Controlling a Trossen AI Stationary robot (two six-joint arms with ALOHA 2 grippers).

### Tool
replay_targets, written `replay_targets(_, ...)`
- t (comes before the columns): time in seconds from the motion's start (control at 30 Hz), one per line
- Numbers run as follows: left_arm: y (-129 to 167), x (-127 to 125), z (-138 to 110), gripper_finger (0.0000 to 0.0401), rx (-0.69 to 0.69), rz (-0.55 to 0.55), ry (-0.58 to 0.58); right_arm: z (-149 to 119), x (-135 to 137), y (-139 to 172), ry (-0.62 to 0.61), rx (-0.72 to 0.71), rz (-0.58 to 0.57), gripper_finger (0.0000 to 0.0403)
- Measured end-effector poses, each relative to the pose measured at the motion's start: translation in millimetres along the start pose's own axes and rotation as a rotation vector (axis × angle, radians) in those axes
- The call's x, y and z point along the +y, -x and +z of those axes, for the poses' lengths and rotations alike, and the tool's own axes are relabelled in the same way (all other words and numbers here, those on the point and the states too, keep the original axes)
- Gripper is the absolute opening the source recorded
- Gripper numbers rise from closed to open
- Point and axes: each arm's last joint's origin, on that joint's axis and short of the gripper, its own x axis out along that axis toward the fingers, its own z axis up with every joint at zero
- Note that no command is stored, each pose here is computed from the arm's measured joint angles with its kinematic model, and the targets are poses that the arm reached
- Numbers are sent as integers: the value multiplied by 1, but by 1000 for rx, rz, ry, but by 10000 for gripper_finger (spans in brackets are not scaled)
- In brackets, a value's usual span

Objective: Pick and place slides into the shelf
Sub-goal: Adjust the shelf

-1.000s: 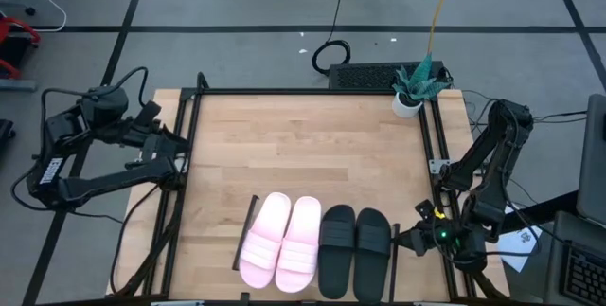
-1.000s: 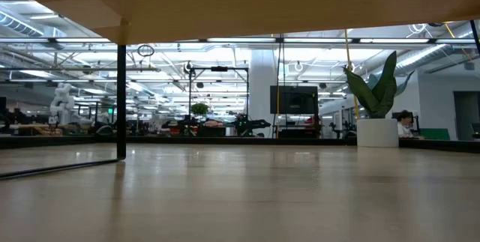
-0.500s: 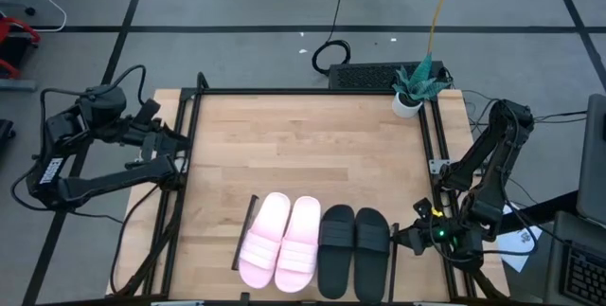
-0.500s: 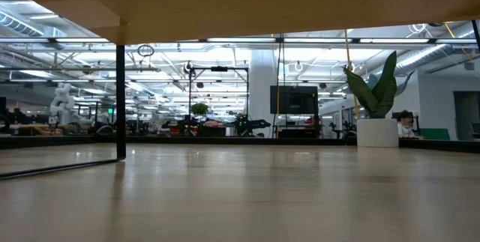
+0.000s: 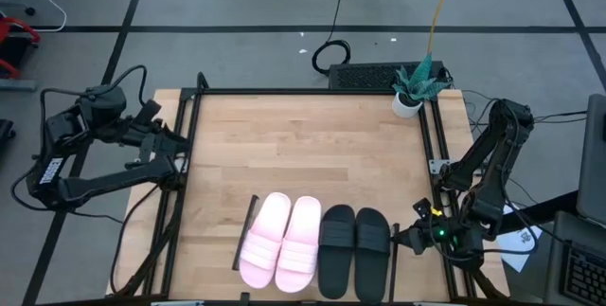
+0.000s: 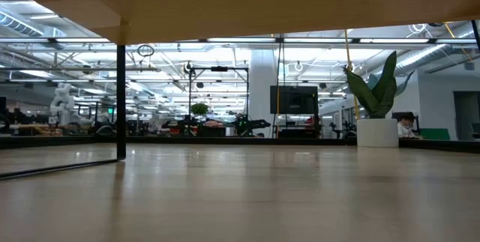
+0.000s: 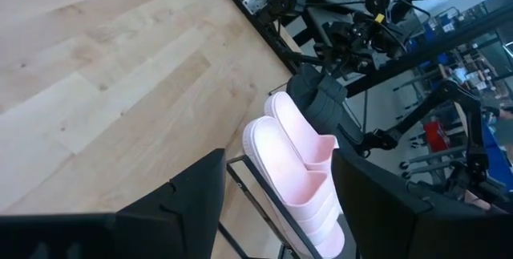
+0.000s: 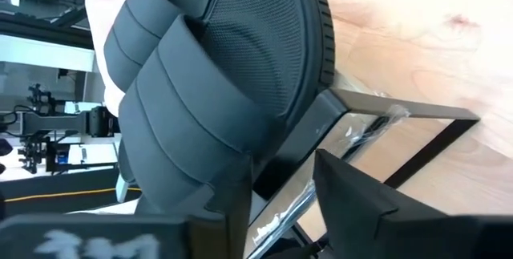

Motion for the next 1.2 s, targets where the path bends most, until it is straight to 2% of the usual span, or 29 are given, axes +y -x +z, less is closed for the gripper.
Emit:
replay_targets(0.33,0,0,0,228,0,0,-12,4,1,4,-21,1,14,22)
replay_targets(0.7,0,0,0,228,0,1,-11,17,3,1,23,-5,-27,23)
replay_targets(1.2,0,0,0,228,0,0,-21,49,7,2,95,-9,-78,25)
